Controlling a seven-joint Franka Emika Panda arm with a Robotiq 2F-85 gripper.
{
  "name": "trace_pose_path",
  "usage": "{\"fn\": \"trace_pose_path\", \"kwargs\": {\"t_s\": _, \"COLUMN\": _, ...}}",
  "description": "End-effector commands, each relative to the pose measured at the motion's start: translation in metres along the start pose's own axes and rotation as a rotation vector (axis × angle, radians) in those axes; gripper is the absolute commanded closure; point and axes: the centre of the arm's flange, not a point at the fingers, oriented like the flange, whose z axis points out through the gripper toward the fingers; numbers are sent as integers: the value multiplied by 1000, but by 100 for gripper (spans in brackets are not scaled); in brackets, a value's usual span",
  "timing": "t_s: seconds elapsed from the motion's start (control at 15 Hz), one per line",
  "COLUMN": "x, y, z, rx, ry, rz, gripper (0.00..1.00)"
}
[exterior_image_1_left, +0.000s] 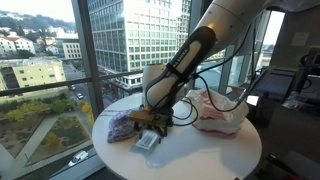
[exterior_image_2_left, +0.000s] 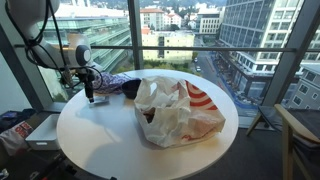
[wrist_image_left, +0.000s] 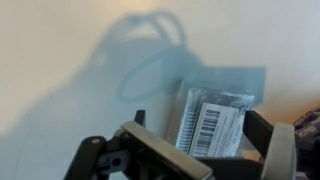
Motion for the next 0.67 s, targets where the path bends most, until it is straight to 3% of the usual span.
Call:
{"fn": "trace_pose_path", "kwargs": {"t_s": 0.0, "x": 0, "y": 0, "z": 0, "rx": 2, "ry": -1, "rz": -4, "gripper": 0}}
{"fn": "trace_pose_path", "kwargs": {"t_s": 0.6, "x": 23, "y": -15, "z": 10, "rx": -34, "ry": -21, "rz": 21, "gripper": 0}}
